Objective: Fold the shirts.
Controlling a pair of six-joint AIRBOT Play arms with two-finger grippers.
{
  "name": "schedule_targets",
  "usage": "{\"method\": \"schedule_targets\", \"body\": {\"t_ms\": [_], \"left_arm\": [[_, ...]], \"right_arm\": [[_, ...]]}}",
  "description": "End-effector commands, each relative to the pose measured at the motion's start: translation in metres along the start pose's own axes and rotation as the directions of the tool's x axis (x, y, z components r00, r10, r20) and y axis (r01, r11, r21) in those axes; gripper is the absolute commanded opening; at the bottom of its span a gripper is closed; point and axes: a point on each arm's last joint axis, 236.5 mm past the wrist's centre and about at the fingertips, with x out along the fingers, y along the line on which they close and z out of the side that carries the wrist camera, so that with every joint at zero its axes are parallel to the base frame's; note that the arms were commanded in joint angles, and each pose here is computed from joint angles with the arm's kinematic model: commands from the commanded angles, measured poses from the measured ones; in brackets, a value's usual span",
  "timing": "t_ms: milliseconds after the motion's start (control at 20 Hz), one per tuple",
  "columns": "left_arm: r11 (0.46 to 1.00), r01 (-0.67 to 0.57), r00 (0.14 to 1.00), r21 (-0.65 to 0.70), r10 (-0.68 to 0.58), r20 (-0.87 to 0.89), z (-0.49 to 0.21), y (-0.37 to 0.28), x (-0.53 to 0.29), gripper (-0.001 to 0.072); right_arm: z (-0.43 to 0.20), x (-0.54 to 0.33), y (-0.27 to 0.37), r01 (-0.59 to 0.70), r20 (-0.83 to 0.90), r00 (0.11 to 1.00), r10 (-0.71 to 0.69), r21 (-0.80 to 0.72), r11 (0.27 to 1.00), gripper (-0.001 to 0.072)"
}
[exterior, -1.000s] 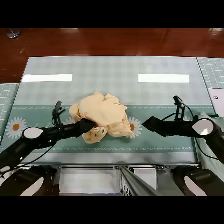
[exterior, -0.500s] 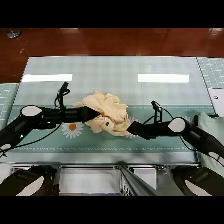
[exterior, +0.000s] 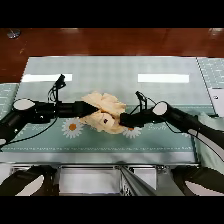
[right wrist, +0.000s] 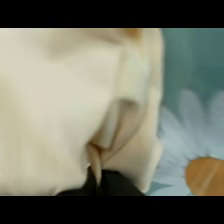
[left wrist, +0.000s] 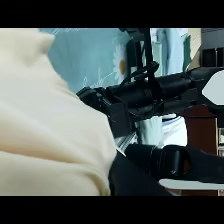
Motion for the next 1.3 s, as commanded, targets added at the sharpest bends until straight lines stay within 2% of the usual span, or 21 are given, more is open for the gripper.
{"method": "schedule_targets", "body": {"t_ms": [0,50,100,150,250,350,400,500,600,700,800,900,1000,1150,1250], "left_arm": [[0.994,0.045,0.992,0.102,-0.057,0.112,0.054,-0.040,-0.041,0.0036],[0.983,-0.019,0.966,0.184,-0.030,0.258,0.100,-0.053,-0.069,0.0036],[0.980,-0.083,0.905,0.183,-0.002,0.426,0.151,-0.066,-0.101,0.0036],[0.989,-0.070,0.837,0.133,-0.014,0.546,0.190,-0.094,-0.133,0.0036],[0.954,-0.097,0.781,0.285,-0.105,0.615,0.215,-0.171,-0.174,0.0035],[0.882,-0.203,0.780,0.425,-0.117,0.615,0.208,-0.230,-0.201,0.0035],[0.849,-0.280,0.776,0.449,-0.076,0.627,0.202,-0.245,-0.213,0.0035],[0.766,-0.480,0.718,0.427,0.064,0.693,0.187,-0.259,-0.249,0.0035],[0.691,-0.626,0.629,0.361,0.173,0.758,0.165,-0.267,-0.282,0.0036],[0.629,-0.700,0.588,0.339,0.237,0.774,0.132,-0.270,-0.294,0.0036],[0.601,-0.710,0.618,0.367,0.281,0.735,0.097,-0.269,-0.286,0.0036],[0.591,-0.710,0.633,0.384,0.295,0.716,0.069,-0.267,-0.280,0.0036],[0.610,-0.699,0.639,0.372,0.301,0.707,0.051,-0.260,-0.275,0.0036],[0.666,-0.665,0.690,0.338,0.374,0.619,0.023,-0.220,-0.254,0.0036],[0.715,-0.640,0.723,0.281,0.437,0.535,0.005,-0.179,-0.238,0.0036]], "right_arm": [[0.057,-0.069,0.040,-0.011,0.124,0.992,0.034,-0.180,0.984,0.0018],[0.097,-0.121,0.062,0.003,0.271,0.961,0.057,-0.217,0.976,0.0017],[0.135,-0.182,0.088,0.024,0.425,0.901,0.088,-0.251,0.968,0.0017],[0.156,-0.239,0.116,0.035,0.527,0.840,0.131,-0.293,0.956,0.0017],[0.158,-0.332,0.173,0.085,0.617,0.758,0.211,-0.414,0.906,0.0017],[0.129,-0.397,0.208,0.211,0.667,0.711,0.222,-0.503,0.838,0.0017],[0.111,-0.425,0.217,0.269,0.697,0.683,0.219,-0.519,0.812,0.0017],[0.070,-0.476,0.224,0.383,0.772,0.601,0.208,-0.506,0.773,0.0017],[0.028,-0.503,0.215,0.452,0.810,0.559,0.177,-0.476,0.754,0.0017],[-0.009,-0.513,0.196,0.499,0.820,0.562,0.113,-0.444,0.744,0.0017],[-0.036,-0.515,0.180,0.517,0.816,0.575,0.061,-0.421,0.746,0.0018],[-0.058,-0.509,0.168,0.514,0.794,0.607,0.027,-0.418,0.749,0.0018],[-0.073,-0.499,0.154,0.510,0.764,0.645,-0.019,-0.412,0.755,0.0018],[-0.083,-0.477,0.134,0.486,0.701,0.708,-0.084,-0.397,0.779,0.0018],[-0.090,-0.443,0.112,0.450,0.595,0.790,-0.149,-0.398,0.799,0.0018]]}}
